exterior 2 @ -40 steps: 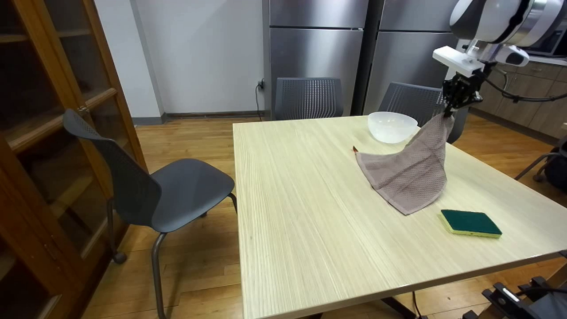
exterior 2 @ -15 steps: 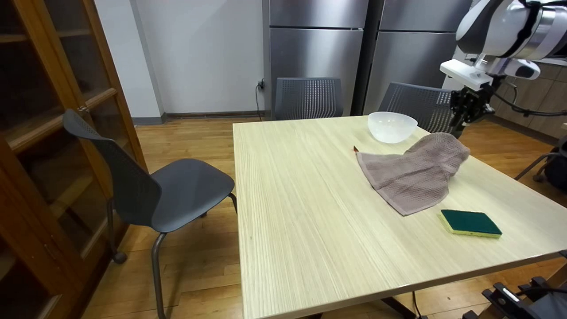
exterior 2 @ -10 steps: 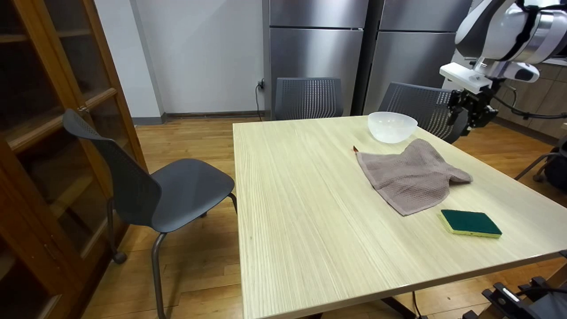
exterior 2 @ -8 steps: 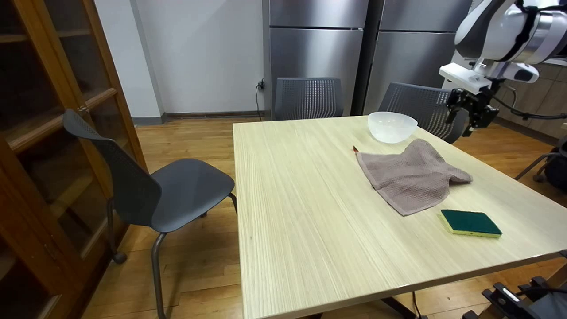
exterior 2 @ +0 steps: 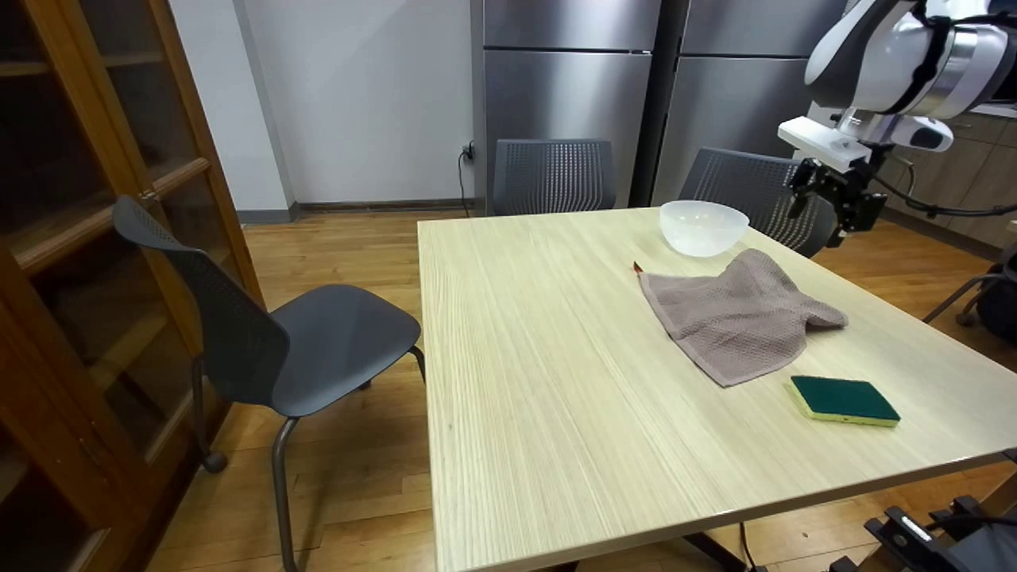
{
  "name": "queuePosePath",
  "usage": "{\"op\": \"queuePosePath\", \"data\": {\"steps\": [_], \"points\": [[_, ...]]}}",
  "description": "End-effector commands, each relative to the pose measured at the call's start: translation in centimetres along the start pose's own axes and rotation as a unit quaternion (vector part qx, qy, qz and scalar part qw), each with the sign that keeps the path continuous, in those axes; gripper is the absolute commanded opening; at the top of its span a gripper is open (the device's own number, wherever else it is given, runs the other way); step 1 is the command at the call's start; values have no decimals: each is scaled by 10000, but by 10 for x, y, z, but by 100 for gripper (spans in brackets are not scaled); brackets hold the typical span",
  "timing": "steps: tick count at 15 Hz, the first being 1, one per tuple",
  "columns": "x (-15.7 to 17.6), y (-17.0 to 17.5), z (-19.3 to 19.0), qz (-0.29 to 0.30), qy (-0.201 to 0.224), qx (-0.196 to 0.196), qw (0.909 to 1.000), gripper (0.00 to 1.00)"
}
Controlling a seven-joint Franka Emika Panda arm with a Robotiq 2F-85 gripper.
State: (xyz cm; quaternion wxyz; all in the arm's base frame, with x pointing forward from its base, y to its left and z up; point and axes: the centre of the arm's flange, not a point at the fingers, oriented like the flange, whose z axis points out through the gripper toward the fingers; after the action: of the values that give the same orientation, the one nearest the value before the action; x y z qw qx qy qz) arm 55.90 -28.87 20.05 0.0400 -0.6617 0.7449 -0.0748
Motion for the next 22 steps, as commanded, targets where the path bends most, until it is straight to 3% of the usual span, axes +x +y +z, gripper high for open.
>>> {"op": "queuePosePath", "data": {"steps": [1,10,22], "points": [[-10,-6,-2,45,-5,119,9999,100],[-28,10,0,406,-346,397,9978,100],[-53,93,-5,-198,183,704,9972,100]]}}
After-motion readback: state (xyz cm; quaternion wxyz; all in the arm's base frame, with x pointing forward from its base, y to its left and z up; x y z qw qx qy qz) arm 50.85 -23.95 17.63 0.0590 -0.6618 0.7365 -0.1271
